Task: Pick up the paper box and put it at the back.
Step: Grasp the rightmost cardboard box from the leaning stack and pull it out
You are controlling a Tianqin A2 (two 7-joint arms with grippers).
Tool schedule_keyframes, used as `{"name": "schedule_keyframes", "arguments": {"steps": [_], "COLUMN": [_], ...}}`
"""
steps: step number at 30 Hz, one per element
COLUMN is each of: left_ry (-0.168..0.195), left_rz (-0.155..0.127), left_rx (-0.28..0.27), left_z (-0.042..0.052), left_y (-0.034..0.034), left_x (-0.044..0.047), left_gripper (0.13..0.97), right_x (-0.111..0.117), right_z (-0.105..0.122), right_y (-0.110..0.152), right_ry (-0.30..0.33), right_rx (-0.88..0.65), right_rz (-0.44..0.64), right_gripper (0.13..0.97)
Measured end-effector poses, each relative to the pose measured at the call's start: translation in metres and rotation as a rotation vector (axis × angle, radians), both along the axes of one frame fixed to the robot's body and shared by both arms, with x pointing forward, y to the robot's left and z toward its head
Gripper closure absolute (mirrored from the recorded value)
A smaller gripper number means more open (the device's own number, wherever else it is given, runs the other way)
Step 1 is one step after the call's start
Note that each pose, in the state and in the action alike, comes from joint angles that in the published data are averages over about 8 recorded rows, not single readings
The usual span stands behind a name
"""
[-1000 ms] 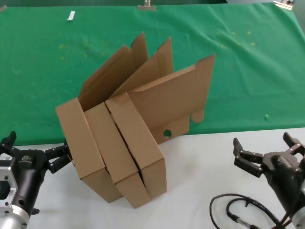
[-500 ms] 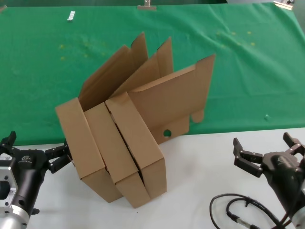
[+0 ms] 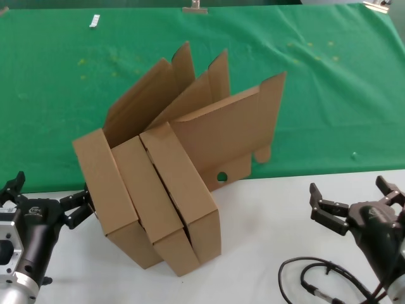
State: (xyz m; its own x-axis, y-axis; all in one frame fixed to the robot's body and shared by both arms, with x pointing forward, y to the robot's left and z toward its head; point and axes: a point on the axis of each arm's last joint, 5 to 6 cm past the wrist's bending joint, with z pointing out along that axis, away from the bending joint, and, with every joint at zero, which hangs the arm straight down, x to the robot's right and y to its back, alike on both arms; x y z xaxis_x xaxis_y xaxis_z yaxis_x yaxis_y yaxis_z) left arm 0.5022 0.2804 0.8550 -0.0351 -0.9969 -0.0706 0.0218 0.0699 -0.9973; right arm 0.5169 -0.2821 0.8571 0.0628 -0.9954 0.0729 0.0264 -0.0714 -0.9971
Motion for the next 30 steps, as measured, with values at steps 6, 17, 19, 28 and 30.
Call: {"name": "schedule_keyframes", "arguments": {"steps": [6, 17, 19, 28, 30], "left_ry": [0.000, 0.000, 0.000, 0.000, 0.000], "left_rz": [0.000, 0.000, 0.000, 0.000, 0.000], "left_rx": [0.000, 0.000, 0.000, 0.000, 0.000], "left_z": [0.0000, 0.0000, 0.0000, 0.0000, 0.0000], "left_y": [0.0000, 0.0000, 0.0000, 0.0000, 0.0000], "left_x": [0.0000, 0.0000, 0.0000, 0.0000, 0.0000], "left_gripper": [0.250, 0.407, 0.407, 0.621, 0.665], "right_x": [0.0000, 0.0000, 0.0000, 0.0000, 0.0000], "right_z": [0.0000, 0.0000, 0.0000, 0.0000, 0.0000], "right_y": [0.0000, 0.0000, 0.0000, 0.0000, 0.0000], "right_ry": [0.000, 0.000, 0.000, 0.000, 0.000], "right_rx": [0.000, 0.000, 0.000, 0.000, 0.000], "right_rz": [0.000, 0.000, 0.000, 0.000, 0.000], "right_gripper": [0.130, 0.130, 0.130, 0.130, 0.130]}}
